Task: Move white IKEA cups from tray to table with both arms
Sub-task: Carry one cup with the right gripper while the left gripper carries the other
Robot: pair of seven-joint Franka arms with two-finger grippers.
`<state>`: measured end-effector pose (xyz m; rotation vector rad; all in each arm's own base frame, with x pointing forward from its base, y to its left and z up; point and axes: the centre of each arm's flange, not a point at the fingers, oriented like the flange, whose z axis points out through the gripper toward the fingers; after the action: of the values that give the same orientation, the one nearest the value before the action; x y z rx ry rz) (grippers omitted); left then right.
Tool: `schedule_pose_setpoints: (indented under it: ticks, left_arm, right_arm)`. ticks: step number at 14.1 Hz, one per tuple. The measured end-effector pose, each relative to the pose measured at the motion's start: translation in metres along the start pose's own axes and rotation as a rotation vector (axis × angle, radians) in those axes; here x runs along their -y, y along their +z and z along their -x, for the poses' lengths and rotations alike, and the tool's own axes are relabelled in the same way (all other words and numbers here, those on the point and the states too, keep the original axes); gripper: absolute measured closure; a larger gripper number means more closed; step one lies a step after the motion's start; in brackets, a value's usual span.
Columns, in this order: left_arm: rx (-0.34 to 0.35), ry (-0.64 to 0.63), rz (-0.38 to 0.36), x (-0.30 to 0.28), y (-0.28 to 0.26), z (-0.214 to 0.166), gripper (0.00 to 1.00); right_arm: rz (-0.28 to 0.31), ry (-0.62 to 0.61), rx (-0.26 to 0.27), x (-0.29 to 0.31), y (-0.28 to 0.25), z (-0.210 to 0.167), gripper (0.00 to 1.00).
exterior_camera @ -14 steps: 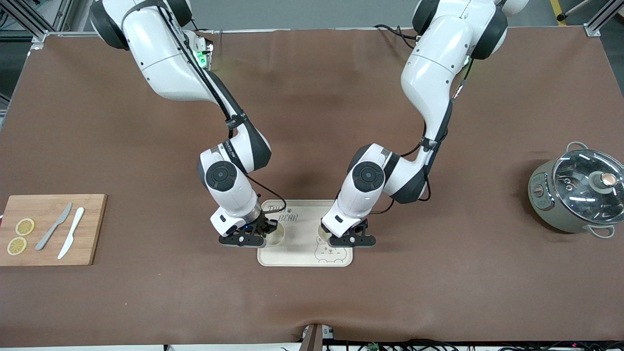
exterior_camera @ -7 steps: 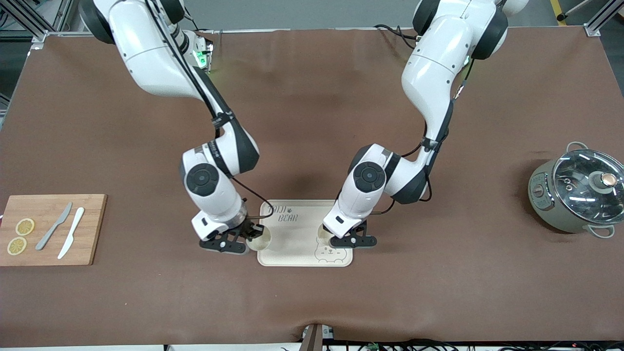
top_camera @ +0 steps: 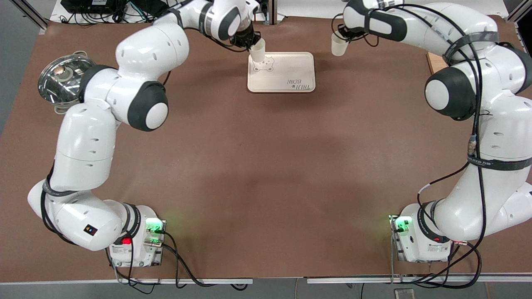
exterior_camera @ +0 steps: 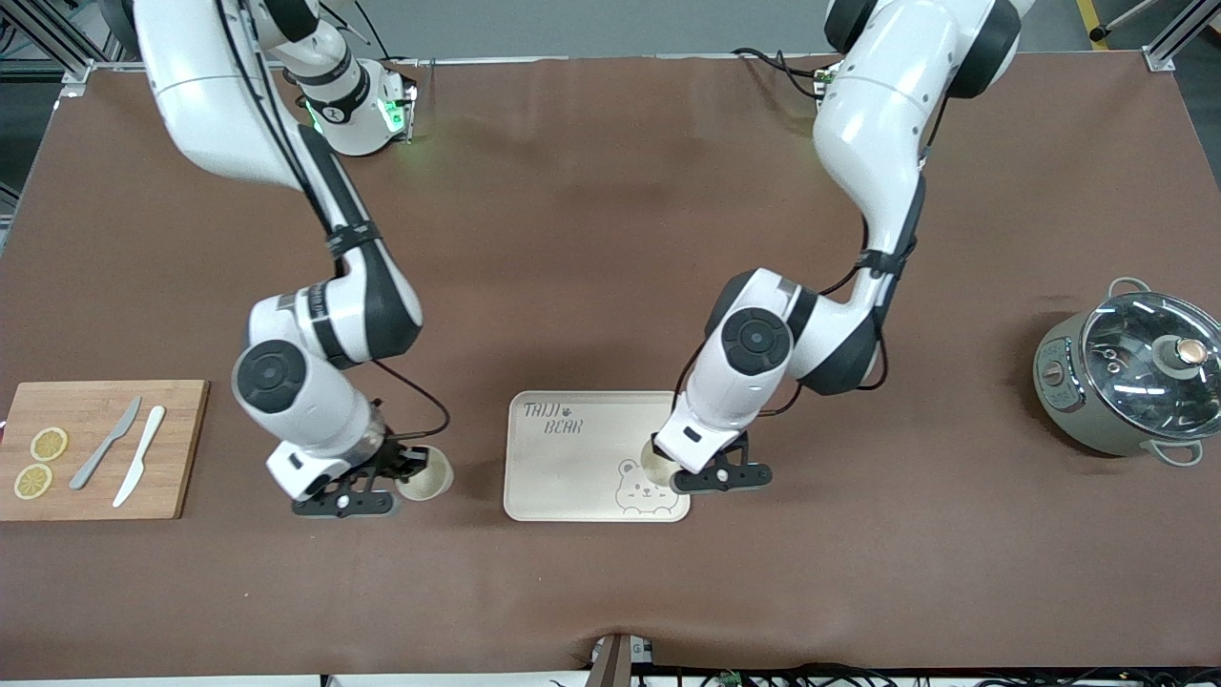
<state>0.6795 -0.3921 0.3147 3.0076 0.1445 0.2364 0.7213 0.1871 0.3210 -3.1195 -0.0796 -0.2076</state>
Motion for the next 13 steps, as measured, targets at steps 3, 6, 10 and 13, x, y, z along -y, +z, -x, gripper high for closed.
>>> schedule_pose_setpoints:
  ticks: [3,6,10,13]
  left_arm:
    - [0.034,0.038,-0.029,0.028,-0.045,-0.001,0.97]
    - [0.063,0.112,-0.05,0.083,-0.087,0.009,0.97]
    - [0.058,0.185,-0.053,0.17,-0.128,0.033,0.97]
    - [0.058,0.233,-0.055,0.214,-0.128,0.069,0.97]
  right_arm:
    - [-0.003,-0.066,0.02,-0.061,0.003,-0.004,0.96]
    - [-0.039,-0.105,0.042,-0.118,0.013,-0.002,0.96]
    - [-0.048,-0.127,0.055,-0.17,0.024,0.005,0.96]
    - [-0.042,-0.137,0.043,-0.192,0.036,0.012,0.96]
